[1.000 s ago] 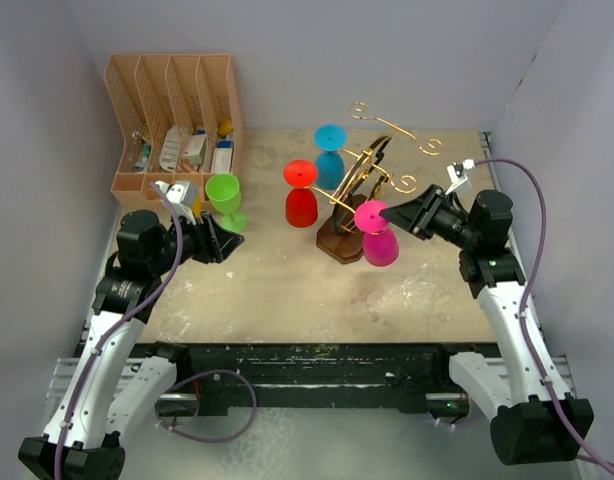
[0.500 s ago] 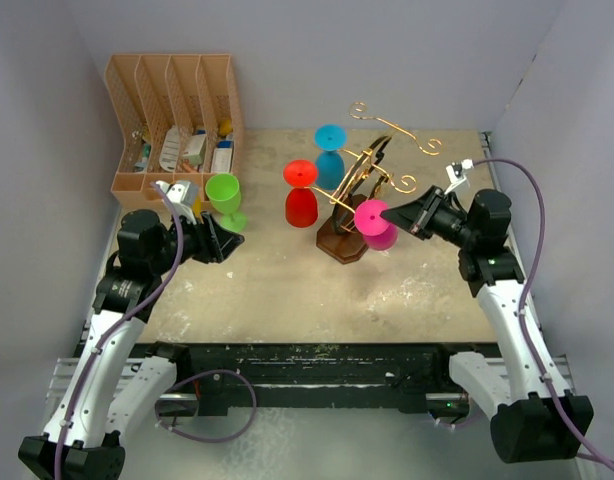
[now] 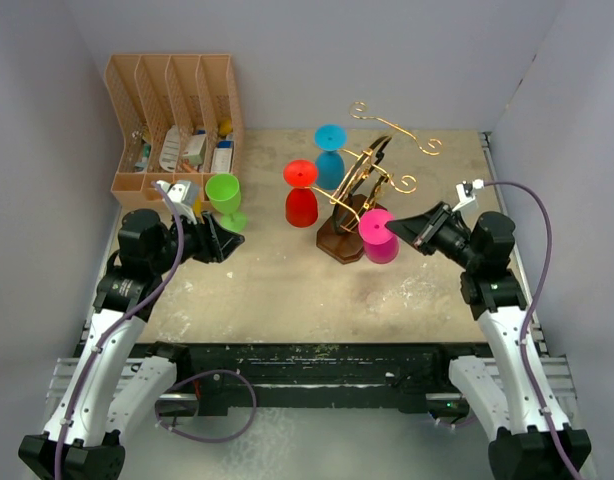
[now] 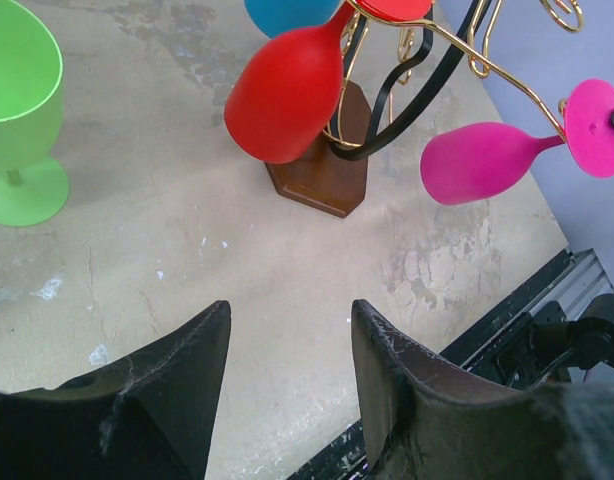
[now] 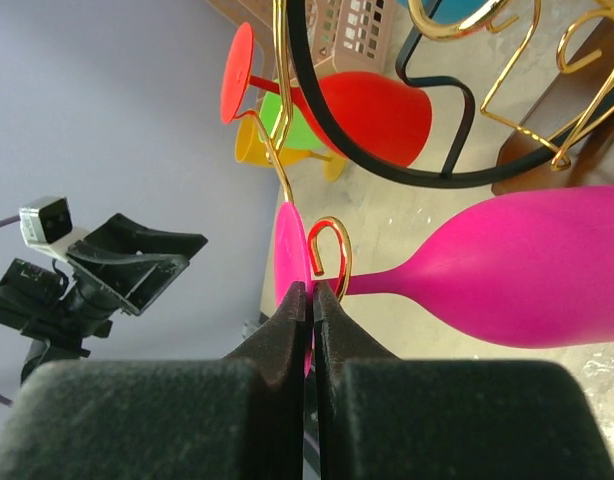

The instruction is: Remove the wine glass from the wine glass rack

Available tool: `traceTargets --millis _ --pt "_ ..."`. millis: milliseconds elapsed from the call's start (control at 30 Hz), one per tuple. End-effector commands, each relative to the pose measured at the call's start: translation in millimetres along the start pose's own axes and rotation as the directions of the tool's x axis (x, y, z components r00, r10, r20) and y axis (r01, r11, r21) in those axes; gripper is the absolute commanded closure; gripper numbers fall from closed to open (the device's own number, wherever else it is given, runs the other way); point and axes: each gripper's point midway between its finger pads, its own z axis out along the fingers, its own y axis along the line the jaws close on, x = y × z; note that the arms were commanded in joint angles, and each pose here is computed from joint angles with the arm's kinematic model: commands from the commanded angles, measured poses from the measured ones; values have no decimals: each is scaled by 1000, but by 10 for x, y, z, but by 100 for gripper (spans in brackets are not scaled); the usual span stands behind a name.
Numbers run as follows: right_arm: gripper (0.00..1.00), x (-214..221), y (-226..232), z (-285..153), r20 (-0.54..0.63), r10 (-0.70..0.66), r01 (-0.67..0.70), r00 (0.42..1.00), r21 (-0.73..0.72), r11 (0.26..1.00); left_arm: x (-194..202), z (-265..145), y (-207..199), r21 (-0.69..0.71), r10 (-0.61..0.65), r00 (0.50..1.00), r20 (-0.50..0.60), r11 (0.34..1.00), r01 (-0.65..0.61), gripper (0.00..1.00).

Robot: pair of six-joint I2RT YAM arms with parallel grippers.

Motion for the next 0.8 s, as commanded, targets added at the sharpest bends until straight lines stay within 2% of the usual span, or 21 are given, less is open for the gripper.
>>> traceTargets --millis 0,333,767 --pt "100 11 81 -14 2 29 -29 1000 -44 999 -91 -14 -82 35 40 999 26 999 -41 45" --pt "100 11 214 45 -46 -1 -5 999 -123 992 -90 -13 -81 35 38 999 25 999 -39 45" --pt "100 -326 590 91 58 -48 60 997 -236 970 -88 -14 -82 35 35 999 25 999 -36 45"
